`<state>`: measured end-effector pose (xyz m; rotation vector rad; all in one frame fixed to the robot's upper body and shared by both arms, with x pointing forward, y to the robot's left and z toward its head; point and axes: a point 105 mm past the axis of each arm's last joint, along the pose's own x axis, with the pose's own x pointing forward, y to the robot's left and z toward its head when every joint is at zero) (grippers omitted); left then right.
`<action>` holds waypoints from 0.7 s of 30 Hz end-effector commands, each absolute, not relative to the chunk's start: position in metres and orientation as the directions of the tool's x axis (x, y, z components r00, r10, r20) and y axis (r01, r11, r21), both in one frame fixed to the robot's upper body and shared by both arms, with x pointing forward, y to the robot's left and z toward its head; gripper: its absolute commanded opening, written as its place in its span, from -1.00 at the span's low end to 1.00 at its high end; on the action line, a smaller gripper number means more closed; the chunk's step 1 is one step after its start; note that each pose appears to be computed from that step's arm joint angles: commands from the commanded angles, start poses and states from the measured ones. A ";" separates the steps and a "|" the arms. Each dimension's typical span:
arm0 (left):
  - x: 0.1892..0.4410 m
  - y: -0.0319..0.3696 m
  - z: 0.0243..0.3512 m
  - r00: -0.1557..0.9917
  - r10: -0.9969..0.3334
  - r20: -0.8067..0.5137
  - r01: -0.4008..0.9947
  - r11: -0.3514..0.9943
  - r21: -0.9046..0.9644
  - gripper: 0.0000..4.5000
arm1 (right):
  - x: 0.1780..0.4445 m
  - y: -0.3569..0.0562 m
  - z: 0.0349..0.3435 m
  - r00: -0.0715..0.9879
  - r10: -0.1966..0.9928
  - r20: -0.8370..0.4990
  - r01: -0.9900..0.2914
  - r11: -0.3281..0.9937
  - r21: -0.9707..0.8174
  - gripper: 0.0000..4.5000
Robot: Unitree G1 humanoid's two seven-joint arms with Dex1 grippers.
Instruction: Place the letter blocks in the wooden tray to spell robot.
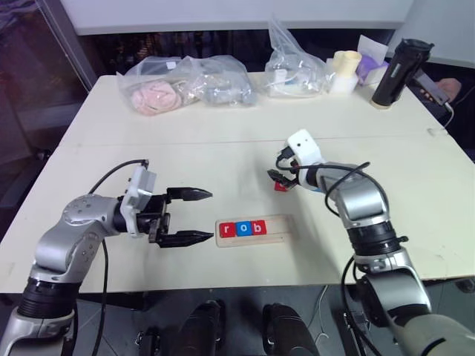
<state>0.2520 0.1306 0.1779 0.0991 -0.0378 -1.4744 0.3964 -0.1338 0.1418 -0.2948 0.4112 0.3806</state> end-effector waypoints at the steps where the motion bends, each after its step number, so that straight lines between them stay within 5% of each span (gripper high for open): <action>1: 0.251 0.130 0.182 0.099 -0.995 -0.032 0.988 0.094 0.125 1.00 | 0.375 -0.117 0.157 0.858 0.278 -0.433 -0.364 0.923 -0.128 0.98; 9: 0.251 0.128 0.182 0.097 -0.995 -0.029 0.988 0.093 0.124 1.00 | 0.358 -0.106 0.144 0.833 0.225 -0.505 -0.278 0.960 -0.030 0.98; 21: 0.252 0.127 0.180 0.114 -0.993 -0.025 0.985 0.110 0.131 1.00 | 0.376 -0.103 0.119 0.822 0.160 -0.547 -0.190 0.982 0.003 0.98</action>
